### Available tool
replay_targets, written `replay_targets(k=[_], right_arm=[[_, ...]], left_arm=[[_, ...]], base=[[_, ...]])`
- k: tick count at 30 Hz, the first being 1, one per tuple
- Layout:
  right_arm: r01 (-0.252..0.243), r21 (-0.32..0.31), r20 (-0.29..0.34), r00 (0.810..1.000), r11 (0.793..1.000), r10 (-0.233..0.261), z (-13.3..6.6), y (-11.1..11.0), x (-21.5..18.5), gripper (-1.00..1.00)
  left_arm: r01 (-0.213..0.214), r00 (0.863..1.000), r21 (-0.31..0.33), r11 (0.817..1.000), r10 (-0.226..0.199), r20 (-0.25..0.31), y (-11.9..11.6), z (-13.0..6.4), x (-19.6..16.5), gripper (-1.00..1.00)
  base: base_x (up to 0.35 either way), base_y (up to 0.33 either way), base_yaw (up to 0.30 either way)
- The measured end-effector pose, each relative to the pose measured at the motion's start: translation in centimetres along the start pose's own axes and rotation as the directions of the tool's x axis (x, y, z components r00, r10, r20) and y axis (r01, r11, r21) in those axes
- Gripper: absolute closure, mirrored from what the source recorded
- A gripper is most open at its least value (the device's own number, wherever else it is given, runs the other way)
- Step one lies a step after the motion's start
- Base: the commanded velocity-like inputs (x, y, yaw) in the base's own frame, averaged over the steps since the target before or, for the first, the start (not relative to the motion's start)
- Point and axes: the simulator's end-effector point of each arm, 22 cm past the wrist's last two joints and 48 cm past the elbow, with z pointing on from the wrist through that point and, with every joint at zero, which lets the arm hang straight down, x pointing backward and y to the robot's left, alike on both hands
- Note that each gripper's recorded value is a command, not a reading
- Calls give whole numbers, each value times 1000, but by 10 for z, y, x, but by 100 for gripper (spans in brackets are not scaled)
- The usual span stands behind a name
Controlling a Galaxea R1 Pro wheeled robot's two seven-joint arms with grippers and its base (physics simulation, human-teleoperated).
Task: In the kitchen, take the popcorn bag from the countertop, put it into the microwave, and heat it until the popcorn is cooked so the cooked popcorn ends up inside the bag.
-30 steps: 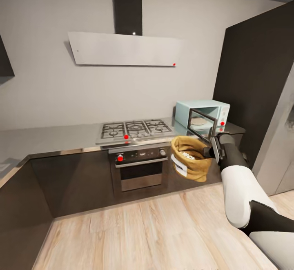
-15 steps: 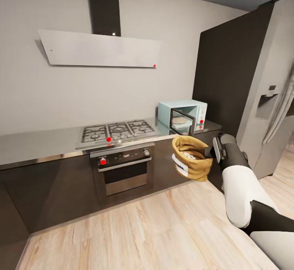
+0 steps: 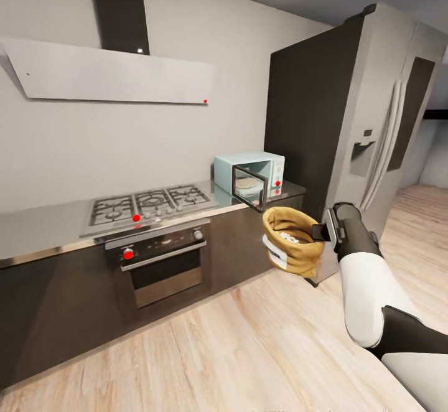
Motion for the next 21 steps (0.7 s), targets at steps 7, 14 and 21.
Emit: replay_targets(k=[7,14,21], right_arm=[[-6,12,2,1000,1000,6,1,-10,-1,100],[-8,12,-1,1000,1000,8,1,-11,-1,100],[-2,28,-34,999,1000,3,10,-22,10,100]], left_arm=[[0,1000,2,1000,0,2,-1,0,-1,-100],[0,1000,2,1000,0,1,-1,0,-1,-100],[0,1000,2,1000,0,1,-1,0,-1,-100]], base=[[0,0,-282],[0,0,-282],[0,0,-282]])
